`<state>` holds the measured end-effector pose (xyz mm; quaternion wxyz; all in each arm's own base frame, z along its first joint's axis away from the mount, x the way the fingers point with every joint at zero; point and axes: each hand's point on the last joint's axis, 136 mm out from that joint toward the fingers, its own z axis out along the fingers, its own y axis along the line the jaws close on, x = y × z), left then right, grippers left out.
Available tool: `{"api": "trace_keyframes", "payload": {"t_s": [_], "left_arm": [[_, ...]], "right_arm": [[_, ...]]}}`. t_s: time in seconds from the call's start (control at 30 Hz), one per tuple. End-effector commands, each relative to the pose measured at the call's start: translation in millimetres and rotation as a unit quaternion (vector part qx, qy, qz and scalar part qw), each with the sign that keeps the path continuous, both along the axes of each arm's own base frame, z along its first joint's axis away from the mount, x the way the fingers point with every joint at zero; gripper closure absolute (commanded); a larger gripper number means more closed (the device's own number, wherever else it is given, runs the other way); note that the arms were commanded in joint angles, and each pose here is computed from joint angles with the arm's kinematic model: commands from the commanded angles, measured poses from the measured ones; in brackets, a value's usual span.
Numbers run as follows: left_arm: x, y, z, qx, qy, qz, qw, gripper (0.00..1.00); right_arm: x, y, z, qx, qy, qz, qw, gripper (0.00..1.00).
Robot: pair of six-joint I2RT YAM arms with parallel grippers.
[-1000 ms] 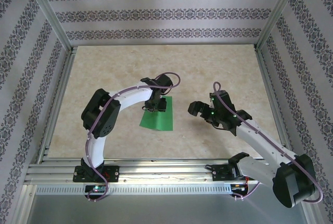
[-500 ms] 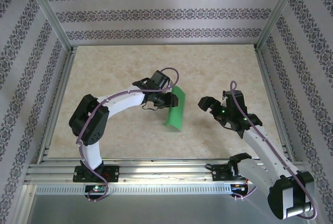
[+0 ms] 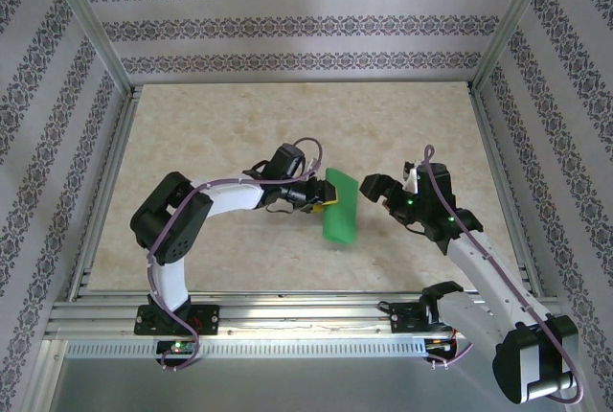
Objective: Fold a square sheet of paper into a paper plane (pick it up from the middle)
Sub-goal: First fold the square sheet of paper in half at the center of the table.
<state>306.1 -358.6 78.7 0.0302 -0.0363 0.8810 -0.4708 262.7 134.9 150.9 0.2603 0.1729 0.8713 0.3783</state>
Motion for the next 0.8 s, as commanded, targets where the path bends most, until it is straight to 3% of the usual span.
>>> {"api": "trace_keyframes", "payload": {"t_s": [0.0,0.27,0.77], "left_arm": [[7.0,6.1,-9.0,0.002,-0.001,0.022,1.000,0.60],[3.1,30.9,-36.6,0.086,-0.012,0.032,0.996,0.59],[4.3,65.5,-32.0,0.194,-0.068,0.024,0.978,0.38]], "right_arm": [[-1.8,7.7,1.4,0.014,-0.007,0.020,1.000,0.07],[-2.5,21.4,-11.5,0.007,0.010,0.038,0.999,0.12],[-0.4,31.4,-27.8,-0.004,0.034,0.041,0.999,0.13]]}}
